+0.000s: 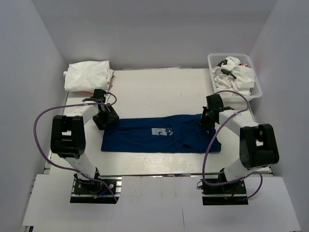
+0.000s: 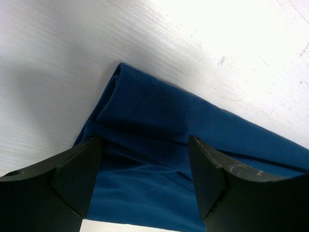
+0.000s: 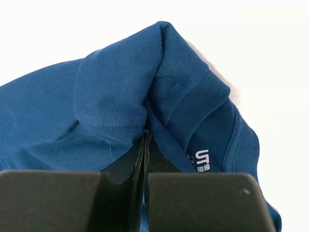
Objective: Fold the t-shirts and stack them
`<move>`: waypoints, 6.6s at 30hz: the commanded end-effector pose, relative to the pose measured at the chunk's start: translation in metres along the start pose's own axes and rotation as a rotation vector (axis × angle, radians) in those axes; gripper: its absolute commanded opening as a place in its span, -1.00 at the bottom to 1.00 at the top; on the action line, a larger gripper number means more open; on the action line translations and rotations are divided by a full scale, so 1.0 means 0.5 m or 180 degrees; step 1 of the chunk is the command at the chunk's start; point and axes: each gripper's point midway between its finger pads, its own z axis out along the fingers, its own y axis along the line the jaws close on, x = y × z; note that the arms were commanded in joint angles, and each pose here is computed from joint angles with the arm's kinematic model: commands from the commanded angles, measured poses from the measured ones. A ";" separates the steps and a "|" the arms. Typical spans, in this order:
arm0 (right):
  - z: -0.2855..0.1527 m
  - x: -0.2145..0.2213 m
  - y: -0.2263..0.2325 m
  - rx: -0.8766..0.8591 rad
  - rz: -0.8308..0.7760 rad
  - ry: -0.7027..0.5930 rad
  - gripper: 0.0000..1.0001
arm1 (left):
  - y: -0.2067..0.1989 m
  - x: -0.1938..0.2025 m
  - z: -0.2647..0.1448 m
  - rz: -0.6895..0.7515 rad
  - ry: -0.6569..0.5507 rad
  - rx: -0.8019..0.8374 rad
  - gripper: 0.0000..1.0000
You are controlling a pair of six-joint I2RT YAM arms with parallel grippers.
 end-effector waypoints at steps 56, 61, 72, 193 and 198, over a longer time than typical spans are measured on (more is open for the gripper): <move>-0.049 -0.137 0.017 0.0532 -0.0667 -0.0622 -1.00 | 0.076 0.025 0.044 0.0065 0.0021 -0.0486 0.63; -0.046 -0.119 0.005 0.0161 -0.0333 -0.0442 -1.00 | 0.083 0.030 0.046 0.0069 0.0027 -0.0526 0.63; -0.114 -0.103 0.091 -0.1935 -0.0080 -0.0536 -1.00 | 0.086 0.028 0.047 0.0073 0.0037 -0.0570 0.63; -0.086 -0.318 0.596 -0.1076 -0.1605 -0.0966 0.80 | -0.127 0.399 -0.336 0.0932 0.0004 0.1017 0.98; -0.071 -0.145 0.509 -0.0719 -0.1406 -0.0439 0.80 | -0.078 0.361 -0.368 0.0642 -0.0312 0.0985 0.98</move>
